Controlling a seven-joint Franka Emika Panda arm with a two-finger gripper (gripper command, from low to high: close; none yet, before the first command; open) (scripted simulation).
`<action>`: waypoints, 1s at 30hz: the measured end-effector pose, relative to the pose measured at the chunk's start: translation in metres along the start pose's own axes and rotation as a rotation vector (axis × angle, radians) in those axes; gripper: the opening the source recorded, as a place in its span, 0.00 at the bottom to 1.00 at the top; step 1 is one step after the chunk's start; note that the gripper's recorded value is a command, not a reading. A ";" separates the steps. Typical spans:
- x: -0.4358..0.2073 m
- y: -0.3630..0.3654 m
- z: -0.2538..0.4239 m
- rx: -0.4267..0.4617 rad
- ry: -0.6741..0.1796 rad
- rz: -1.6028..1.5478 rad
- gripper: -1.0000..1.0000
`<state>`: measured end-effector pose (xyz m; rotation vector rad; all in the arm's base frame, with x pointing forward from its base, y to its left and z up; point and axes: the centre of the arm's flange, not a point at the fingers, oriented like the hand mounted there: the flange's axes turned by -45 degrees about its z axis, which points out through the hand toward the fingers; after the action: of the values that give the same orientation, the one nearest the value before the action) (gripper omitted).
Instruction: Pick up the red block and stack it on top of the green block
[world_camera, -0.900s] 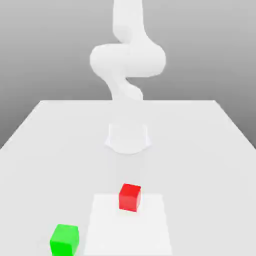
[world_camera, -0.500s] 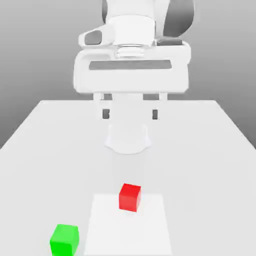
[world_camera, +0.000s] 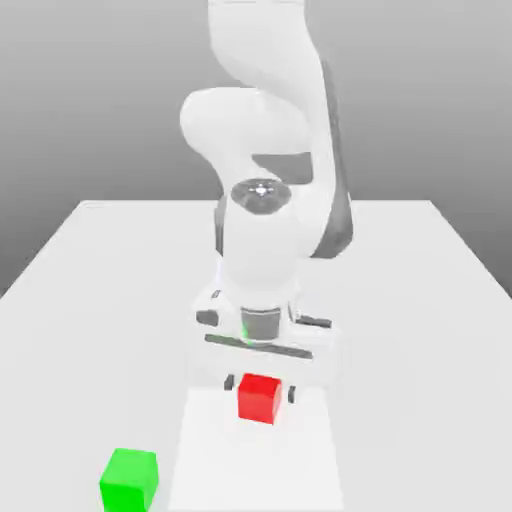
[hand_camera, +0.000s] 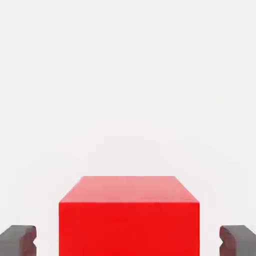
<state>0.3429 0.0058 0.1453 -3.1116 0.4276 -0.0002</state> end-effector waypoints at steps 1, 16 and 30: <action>0.000 0.000 0.000 0.000 0.000 0.000 0.00; 0.039 0.019 -0.072 0.007 -0.002 0.011 0.00; 0.165 0.112 -0.054 0.000 0.000 -0.020 0.00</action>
<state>0.4719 -0.1463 0.1988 -3.1154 0.3971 -0.0002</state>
